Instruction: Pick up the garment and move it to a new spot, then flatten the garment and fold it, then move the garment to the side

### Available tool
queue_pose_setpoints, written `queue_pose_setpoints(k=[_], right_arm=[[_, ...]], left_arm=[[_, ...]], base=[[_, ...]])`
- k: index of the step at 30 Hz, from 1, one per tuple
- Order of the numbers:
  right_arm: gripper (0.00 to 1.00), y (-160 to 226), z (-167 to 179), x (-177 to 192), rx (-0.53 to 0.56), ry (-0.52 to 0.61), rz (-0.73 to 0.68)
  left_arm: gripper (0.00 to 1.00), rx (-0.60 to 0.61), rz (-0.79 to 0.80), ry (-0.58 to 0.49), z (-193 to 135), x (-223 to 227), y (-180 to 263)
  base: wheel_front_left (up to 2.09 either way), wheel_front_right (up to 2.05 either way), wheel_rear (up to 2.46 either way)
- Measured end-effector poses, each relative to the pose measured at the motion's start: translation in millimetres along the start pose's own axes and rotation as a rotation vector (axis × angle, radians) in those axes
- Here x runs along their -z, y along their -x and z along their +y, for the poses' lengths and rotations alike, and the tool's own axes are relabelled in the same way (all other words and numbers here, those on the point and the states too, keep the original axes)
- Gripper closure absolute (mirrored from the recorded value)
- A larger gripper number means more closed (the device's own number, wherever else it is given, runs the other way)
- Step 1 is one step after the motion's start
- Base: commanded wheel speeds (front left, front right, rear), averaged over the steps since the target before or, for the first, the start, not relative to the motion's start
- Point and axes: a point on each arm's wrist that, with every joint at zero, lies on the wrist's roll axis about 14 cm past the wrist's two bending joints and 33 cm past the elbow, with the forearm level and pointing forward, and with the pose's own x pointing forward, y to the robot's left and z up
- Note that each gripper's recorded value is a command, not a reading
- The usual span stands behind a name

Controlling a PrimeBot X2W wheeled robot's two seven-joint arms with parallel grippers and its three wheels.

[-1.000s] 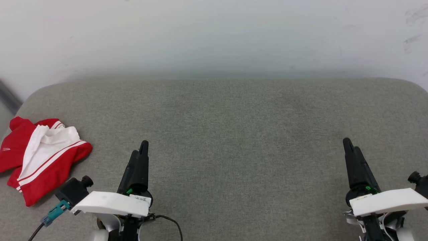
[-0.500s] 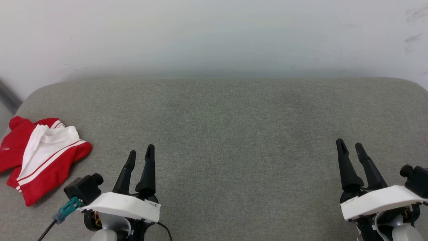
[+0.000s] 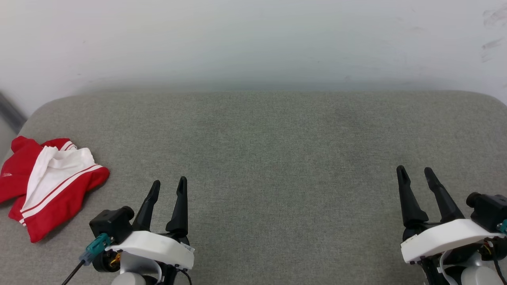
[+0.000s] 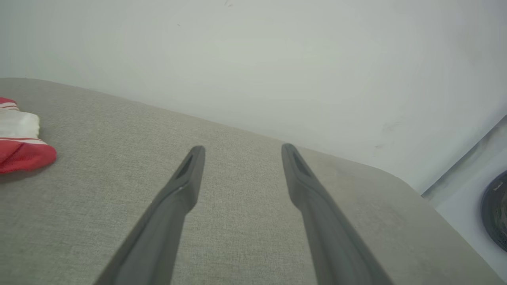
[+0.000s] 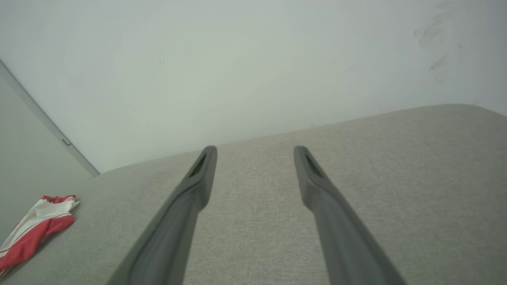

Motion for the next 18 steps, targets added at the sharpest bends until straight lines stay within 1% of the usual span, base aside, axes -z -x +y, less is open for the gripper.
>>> queue_pose_setpoints(k=[6, 18], right_arm=[[0.0, 2.5, -1.4, 0.6, 0.004, 0.061, 0.006], [0.0, 4.6, -0.4, -3.9, 0.002, 0.157, -0.003]], left_arm=[[0.0, 0.005, 0.0, -0.069, -0.4, 0.9, 0.8], [0.0, 0.022, -0.005, -0.173, -3.3, 2.5, 2.2]], base=[[0.0, 0.0, 0.0], [0.0, 0.0, 0.0]])
